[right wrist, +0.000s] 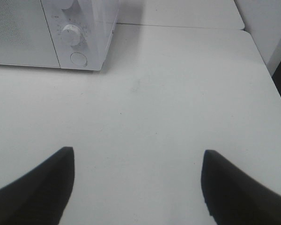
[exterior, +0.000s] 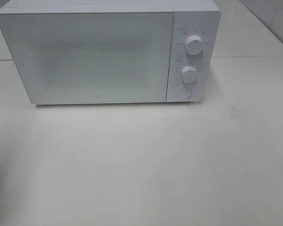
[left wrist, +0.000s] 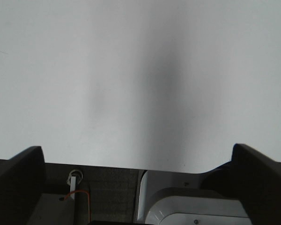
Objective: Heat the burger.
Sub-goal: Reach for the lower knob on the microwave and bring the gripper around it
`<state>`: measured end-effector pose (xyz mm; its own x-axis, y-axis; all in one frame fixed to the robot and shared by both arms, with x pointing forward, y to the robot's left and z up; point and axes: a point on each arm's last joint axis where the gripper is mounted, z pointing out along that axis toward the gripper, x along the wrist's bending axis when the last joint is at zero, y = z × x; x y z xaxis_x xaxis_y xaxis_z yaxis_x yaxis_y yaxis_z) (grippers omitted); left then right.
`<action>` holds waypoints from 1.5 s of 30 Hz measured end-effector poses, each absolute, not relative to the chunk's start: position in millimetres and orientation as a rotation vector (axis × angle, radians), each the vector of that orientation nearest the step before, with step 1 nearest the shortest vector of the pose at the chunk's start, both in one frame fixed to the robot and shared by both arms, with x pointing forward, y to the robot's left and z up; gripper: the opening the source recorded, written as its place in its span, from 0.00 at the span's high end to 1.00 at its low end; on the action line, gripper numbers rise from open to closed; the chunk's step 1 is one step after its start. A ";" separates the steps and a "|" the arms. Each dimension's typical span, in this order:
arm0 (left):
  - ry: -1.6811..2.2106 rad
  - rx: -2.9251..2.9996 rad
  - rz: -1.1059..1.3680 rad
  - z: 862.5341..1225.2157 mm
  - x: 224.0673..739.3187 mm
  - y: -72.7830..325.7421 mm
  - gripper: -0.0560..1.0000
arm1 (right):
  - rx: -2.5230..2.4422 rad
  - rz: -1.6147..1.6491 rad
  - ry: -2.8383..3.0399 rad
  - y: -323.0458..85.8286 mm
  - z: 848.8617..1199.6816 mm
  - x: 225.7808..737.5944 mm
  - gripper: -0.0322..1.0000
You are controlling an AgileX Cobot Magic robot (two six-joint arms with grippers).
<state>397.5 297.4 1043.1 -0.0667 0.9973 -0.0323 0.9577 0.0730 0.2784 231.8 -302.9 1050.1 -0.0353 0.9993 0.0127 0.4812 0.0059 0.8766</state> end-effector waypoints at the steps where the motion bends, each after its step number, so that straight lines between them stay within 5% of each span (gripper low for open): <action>1: 2.109 1.964 0.304 1042.4 385.9 297.6 0.02 | 1.554 0.959 1.598 -302.9 1050.1 231.8 0.24; 24: 1.769 1.675 0.723 1054.0 276.4 301.1 0.02 | 1.554 0.959 1.598 -302.9 1050.1 231.8 0.24; 45: 1.567 1.482 0.915 1058.3 230.1 302.5 0.02 | 1.554 0.959 1.598 -302.9 1050.1 231.8 0.24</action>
<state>230.1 302.5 1058.3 -0.0181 0.9980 -0.0602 0.4380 0.0620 0.8968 231.8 -302.9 1050.1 -0.0353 0.9993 0.0127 0.4812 0.0059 0.8766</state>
